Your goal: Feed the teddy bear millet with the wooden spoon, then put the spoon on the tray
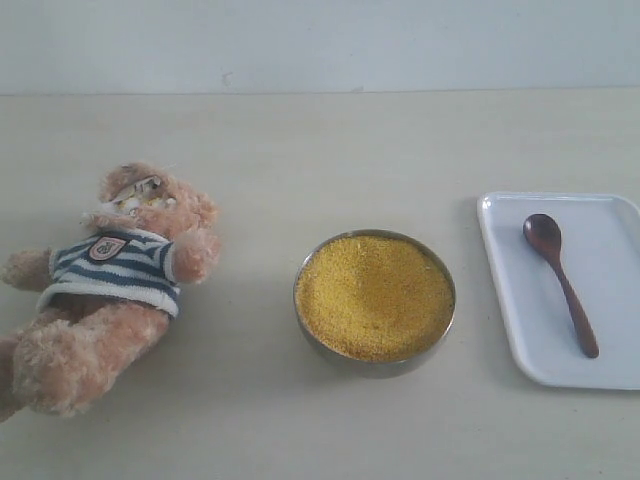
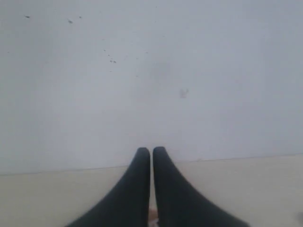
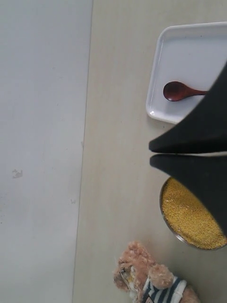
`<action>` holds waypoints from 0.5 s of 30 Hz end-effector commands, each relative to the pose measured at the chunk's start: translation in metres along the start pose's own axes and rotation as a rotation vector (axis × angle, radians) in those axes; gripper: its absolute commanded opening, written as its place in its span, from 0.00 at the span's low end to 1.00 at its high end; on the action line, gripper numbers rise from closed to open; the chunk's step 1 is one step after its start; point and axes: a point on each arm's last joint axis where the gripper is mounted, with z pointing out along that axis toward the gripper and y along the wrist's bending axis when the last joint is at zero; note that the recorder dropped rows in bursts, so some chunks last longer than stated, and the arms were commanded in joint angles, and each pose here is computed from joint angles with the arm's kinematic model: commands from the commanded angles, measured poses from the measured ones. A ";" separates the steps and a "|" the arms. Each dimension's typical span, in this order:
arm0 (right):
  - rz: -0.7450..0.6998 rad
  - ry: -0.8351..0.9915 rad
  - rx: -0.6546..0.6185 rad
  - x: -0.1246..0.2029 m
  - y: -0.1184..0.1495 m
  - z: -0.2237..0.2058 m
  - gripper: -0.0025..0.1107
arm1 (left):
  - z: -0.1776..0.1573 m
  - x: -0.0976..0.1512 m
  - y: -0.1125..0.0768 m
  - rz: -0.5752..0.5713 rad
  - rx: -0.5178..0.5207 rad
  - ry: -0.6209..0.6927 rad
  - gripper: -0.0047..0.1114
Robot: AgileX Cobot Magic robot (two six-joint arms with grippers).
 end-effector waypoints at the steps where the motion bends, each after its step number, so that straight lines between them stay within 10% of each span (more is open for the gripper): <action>1: -0.003 -0.009 0.003 0.000 0.000 -0.002 0.02 | -0.015 0.024 0.007 0.056 -0.063 -0.061 0.07; 15: -0.005 -0.009 0.003 0.000 0.000 -0.002 0.02 | -0.018 0.068 0.014 0.057 -0.110 0.026 0.07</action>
